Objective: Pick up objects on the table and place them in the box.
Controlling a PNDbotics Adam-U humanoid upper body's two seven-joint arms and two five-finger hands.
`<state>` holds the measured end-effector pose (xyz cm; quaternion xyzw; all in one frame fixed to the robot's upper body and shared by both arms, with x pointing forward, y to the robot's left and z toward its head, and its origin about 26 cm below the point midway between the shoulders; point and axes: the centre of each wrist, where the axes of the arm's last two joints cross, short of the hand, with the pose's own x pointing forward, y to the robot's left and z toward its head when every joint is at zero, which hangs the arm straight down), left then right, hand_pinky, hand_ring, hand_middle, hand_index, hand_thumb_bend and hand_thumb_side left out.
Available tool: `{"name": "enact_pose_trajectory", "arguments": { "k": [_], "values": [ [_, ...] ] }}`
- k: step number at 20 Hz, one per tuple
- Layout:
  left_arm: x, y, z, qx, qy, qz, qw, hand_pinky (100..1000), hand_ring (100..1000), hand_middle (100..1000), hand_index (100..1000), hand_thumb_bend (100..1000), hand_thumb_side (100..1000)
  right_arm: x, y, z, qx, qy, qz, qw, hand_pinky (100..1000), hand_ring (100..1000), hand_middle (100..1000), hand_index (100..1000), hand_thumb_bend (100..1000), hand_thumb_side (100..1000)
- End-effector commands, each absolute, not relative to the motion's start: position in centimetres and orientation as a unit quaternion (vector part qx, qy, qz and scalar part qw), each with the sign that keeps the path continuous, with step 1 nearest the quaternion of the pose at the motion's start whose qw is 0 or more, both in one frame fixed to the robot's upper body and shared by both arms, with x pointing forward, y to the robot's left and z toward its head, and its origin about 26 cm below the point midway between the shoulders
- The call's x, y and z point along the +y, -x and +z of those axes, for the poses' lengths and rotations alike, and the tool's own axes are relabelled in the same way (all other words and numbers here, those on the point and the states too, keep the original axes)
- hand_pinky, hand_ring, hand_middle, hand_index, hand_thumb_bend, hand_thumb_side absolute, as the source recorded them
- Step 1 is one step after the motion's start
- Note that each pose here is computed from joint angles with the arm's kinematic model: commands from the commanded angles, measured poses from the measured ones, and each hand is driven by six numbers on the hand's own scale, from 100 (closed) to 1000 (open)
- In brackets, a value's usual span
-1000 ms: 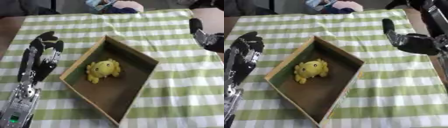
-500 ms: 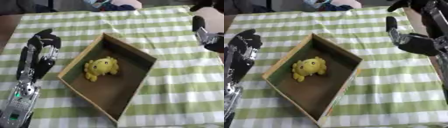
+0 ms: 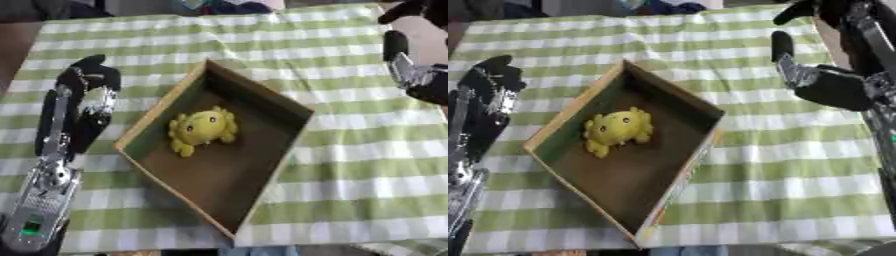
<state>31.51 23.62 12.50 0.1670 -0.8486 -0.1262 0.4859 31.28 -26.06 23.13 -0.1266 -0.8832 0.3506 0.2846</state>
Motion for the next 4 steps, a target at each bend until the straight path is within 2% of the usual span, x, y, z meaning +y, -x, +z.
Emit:
{"name": "enact_pose_trajectory", "arguments": {
  "k": [1,4],
  "values": [
    [23.56,-31.52,12.95,-0.853,-0.166,-0.125,0.479,813,627,646,824,334,704,-26.25,-31.18,23.60,-0.884,0.129,0.351,0.280,781,674,733,851,100,252],
    [23.55,-31.52,12.96,-0.853,-0.166,-0.125,0.480,813,627,646,824,330,703,-26.24,-31.17,23.58,-0.884,0.128,0.351,0.280,781,673,732,851,100,254]
  ]
}}
